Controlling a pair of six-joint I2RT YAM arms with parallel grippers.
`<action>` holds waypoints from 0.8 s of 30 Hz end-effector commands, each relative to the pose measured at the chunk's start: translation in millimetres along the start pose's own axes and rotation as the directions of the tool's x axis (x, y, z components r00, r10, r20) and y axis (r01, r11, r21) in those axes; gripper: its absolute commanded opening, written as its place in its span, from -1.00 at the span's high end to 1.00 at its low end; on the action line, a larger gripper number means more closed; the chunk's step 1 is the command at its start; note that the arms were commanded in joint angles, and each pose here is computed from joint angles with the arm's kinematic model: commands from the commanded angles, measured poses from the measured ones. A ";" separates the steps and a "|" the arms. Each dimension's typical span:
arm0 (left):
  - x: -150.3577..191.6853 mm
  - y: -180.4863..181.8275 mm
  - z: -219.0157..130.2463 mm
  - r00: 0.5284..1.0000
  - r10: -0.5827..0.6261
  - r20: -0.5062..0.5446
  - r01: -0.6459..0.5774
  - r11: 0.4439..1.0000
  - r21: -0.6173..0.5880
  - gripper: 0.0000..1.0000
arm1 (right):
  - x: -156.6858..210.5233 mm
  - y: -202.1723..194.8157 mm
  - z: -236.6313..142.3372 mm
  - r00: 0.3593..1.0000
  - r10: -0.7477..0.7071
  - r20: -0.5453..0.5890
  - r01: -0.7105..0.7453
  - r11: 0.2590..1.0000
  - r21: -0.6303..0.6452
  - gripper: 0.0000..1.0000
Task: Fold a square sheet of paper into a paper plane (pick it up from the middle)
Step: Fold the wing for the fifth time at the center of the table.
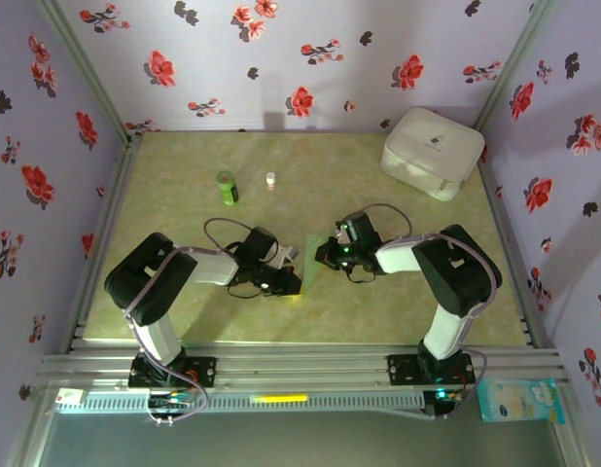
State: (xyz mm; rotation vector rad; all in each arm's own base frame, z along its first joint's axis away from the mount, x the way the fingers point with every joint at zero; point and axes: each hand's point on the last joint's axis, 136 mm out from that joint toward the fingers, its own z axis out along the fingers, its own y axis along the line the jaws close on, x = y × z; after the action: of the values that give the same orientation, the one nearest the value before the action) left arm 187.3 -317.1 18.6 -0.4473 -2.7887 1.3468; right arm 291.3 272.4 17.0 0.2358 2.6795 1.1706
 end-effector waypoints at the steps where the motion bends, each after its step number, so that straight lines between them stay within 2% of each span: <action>1: 23.0 3.5 -2.0 0.997 -0.023 -0.067 0.022 1.000 -0.011 1.00 | 16.2 -47.9 3.4 0.998 0.053 -0.028 -0.048 0.984 0.174 0.92; 5: 24.7 2.2 -1.3 0.997 -0.016 -0.076 0.015 1.000 -0.011 1.00 | 15.6 -48.9 4.1 0.998 0.055 -0.026 -0.050 0.983 0.179 0.92; 7: 25.2 0.5 -1.3 0.997 -0.010 -0.079 0.009 1.000 -0.011 0.81 | 16.8 -50.8 4.5 0.998 0.061 -0.029 -0.054 0.982 0.183 0.92; 10: 26.9 -0.5 -0.8 0.996 -0.004 -0.089 0.002 1.000 -0.014 0.79 | 16.5 -51.7 5.0 0.998 0.064 -0.026 -0.058 0.981 0.186 0.92; 12: 28.3 -0.5 -0.4 0.995 -0.001 -0.098 -0.001 1.000 -0.017 0.86 | 16.7 -52.0 5.2 0.998 0.065 -0.027 -0.059 0.981 0.185 0.92; 13: 29.5 0.0 -0.1 0.995 -0.001 -0.105 -0.001 1.000 -0.021 0.98 | 16.9 -52.6 5.5 0.997 0.066 -0.028 -0.060 0.981 0.187 0.92; 19: 31.0 -1.0 -0.4 0.994 0.006 -0.106 -0.008 1.000 -0.023 1.00 | 17.3 -53.9 5.8 0.997 0.068 -0.029 -0.061 0.979 0.192 0.92; 22: 29.4 -4.6 -2.7 0.995 0.018 -0.094 -0.019 1.000 -0.018 0.76 | 17.4 -53.9 5.9 0.997 0.069 -0.030 -0.062 0.979 0.193 0.92; 24: 25.1 -8.2 -7.3 0.997 0.032 -0.067 -0.034 0.999 -0.024 0.71 | 17.0 -53.2 5.7 0.997 0.070 -0.029 -0.063 0.980 0.190 0.92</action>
State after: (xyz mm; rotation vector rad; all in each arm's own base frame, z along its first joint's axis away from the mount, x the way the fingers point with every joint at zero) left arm 175.4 -315.0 21.3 -0.5061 -2.7772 1.3104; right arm 291.4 272.5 16.6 0.2379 2.6819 1.1695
